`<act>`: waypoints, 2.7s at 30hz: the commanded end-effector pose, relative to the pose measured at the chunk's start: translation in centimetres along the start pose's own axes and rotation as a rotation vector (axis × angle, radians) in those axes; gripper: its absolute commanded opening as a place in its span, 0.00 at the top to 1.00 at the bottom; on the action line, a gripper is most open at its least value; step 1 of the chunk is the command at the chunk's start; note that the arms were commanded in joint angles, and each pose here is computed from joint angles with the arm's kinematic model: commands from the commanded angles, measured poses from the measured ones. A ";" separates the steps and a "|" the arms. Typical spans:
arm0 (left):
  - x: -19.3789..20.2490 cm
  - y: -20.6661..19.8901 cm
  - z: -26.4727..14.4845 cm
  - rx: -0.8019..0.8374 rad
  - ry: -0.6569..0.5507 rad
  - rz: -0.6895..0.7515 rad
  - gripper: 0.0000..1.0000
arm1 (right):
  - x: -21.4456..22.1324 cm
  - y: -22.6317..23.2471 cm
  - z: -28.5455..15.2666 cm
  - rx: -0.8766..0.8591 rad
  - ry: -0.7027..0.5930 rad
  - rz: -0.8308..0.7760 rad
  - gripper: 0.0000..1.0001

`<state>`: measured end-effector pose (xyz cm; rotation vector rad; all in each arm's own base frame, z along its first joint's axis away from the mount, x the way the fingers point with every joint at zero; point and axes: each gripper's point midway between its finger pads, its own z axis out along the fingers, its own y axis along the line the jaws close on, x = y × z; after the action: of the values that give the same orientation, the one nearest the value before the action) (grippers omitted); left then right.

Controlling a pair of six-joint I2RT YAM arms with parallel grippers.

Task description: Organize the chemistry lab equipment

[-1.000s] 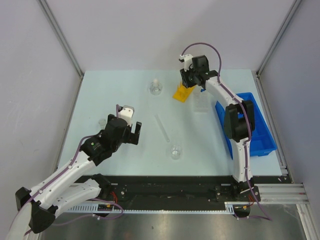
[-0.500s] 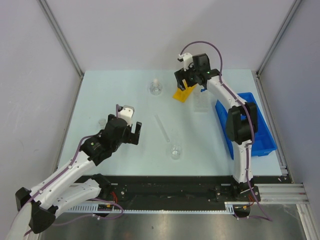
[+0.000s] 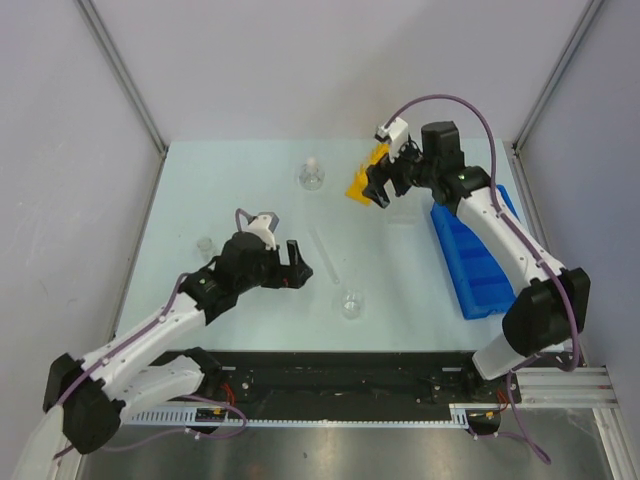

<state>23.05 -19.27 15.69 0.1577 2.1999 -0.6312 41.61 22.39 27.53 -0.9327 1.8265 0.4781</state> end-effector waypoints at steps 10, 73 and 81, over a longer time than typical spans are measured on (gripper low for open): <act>2.1 -0.7 9.0 -0.198 0.308 -0.327 0.00 | -0.3 2.8 -4.7 -0.125 -0.167 0.096 0.01; 6.6 6.2 16.9 -0.603 0.488 -0.123 0.54 | 0.2 3.2 -5.7 -0.181 -0.226 0.178 0.00; 7.4 6.5 16.5 -0.580 0.481 -0.118 0.68 | 0.2 3.1 -5.9 -0.184 -0.230 0.182 0.00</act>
<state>33.47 -23.30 1.36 -0.1543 2.7213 -0.0172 36.06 20.39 27.71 -0.7895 1.7541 0.8454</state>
